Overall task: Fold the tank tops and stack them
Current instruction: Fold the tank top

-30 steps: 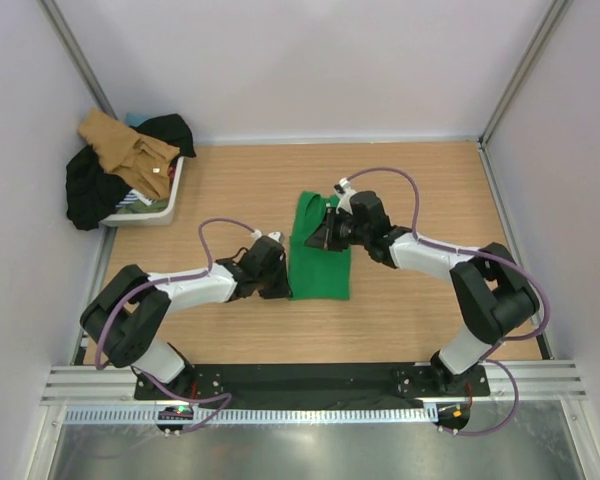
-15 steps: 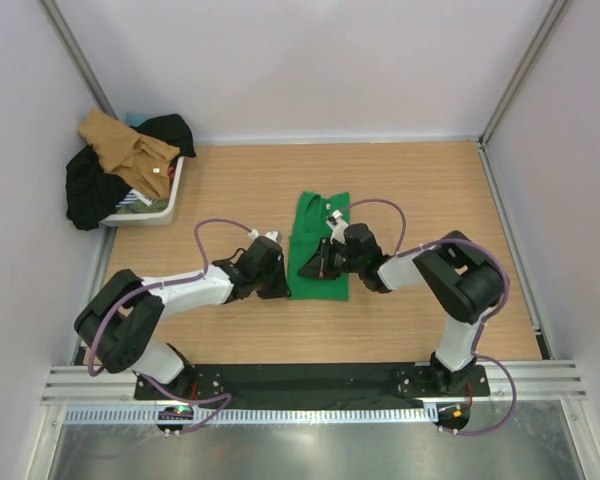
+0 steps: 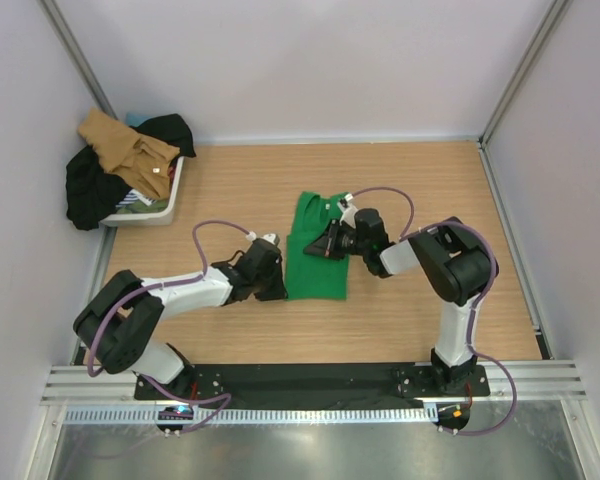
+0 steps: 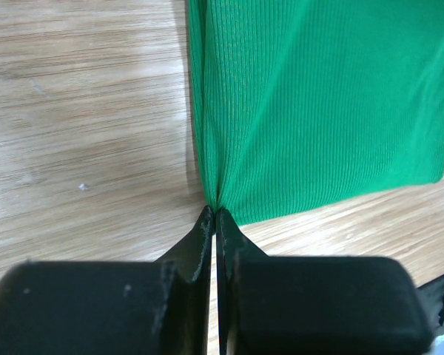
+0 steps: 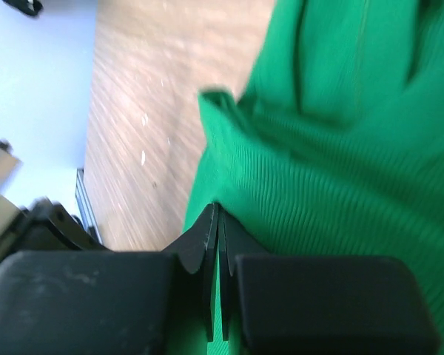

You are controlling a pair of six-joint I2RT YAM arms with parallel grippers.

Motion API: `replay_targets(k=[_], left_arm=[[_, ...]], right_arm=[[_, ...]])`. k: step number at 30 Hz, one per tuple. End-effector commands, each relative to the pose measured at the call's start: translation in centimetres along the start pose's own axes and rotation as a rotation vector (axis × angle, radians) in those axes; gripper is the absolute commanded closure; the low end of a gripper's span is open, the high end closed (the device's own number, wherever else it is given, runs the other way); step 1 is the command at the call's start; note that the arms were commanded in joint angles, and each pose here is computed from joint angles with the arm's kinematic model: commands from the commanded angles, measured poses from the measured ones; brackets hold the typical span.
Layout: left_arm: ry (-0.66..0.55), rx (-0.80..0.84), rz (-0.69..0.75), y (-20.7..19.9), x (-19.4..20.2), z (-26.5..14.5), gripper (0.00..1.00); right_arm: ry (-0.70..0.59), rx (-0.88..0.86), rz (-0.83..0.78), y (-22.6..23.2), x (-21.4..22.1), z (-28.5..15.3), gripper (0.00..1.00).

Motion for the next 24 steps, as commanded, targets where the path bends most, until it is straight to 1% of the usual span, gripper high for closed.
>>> replay_targets(k=[1, 7, 9, 10, 12, 14, 15, 16, 18, 19, 20, 21, 23, 24], left_arm=[[-0.004, -0.035, 0.027, 0.6, 0.5, -0.3, 1.0], [0.001, -0.032, 0.033, 0.7, 0.8, -0.4, 1.0], [0.005, -0.03, 0.03, 0.8, 0.8, -0.5, 1.0], [0.003, -0.028, 0.031, 0.7, 0.8, -0.5, 1.0], [0.002, -0.026, 0.032, 0.7, 0.8, -0.6, 1.0], [0.002, -0.023, 0.035, 0.6, 0.9, -0.6, 1.0], [-0.005, -0.017, 0.036, 0.5, 0.8, -0.8, 1.0], [-0.008, -0.009, 0.041, 0.2, 0.9, -0.9, 1.0], [-0.029, -0.005, 0.045, -0.1, 0.8, -1.3, 1.0], [-0.032, -0.001, 0.049, -0.4, 0.8, -1.4, 1.0], [-0.036, 0.007, 0.059, -0.7, 0.9, -1.6, 1.0], [-0.039, 0.006, 0.056, -0.9, 1.0, -1.7, 1.0], [-0.051, 0.005, 0.06, -1.4, 1.3, -1.9, 1.0], [-0.059, -0.001, 0.05, -1.6, 1.4, -2.0, 1.0]], right_arm=[[-0.055, -0.014, -0.052, 0.4, -2.8, 0.8, 0.94], [-0.082, 0.017, -0.011, -1.8, -5.1, 1.2, 0.94], [-0.072, 0.071, -0.007, -2.5, -5.2, 1.2, 0.94], [-0.089, 0.087, -0.009, -2.6, -5.7, 1.2, 0.94], [-0.085, 0.104, -0.005, -2.6, -6.0, 0.8, 0.92], [-0.097, 0.09, -0.036, -1.5, -6.5, 0.2, 0.86], [-0.088, 0.11, -0.039, -1.2, -6.6, -0.1, 0.75], [-0.106, 0.101, -0.072, 0.1, -7.0, -0.8, 0.7], [-0.113, 0.132, -0.074, 1.1, -7.1, -1.7, 0.6], [-0.117, 0.139, -0.087, 1.6, -7.2, -2.2, 0.59], [-0.144, 0.131, -0.11, 3.1, -7.4, -3.2, 0.58], [-0.132, 0.164, -0.091, 2.9, -6.7, -3.9, 0.57], [-0.141, 0.169, -0.109, 4.3, -6.1, -5.7, 0.51], [-0.134, 0.203, -0.098, 3.9, -5.2, -6.3, 0.48]])
Point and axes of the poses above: each gripper's point midway between its finger pads, its own z axis out along the fingers, its own y axis along the line the jaws close on, x = y × z, the point moved 10 cm from there along -z, back along the fingers, and after that the axes turned 10 degrees about z, right-handed, at the moved point
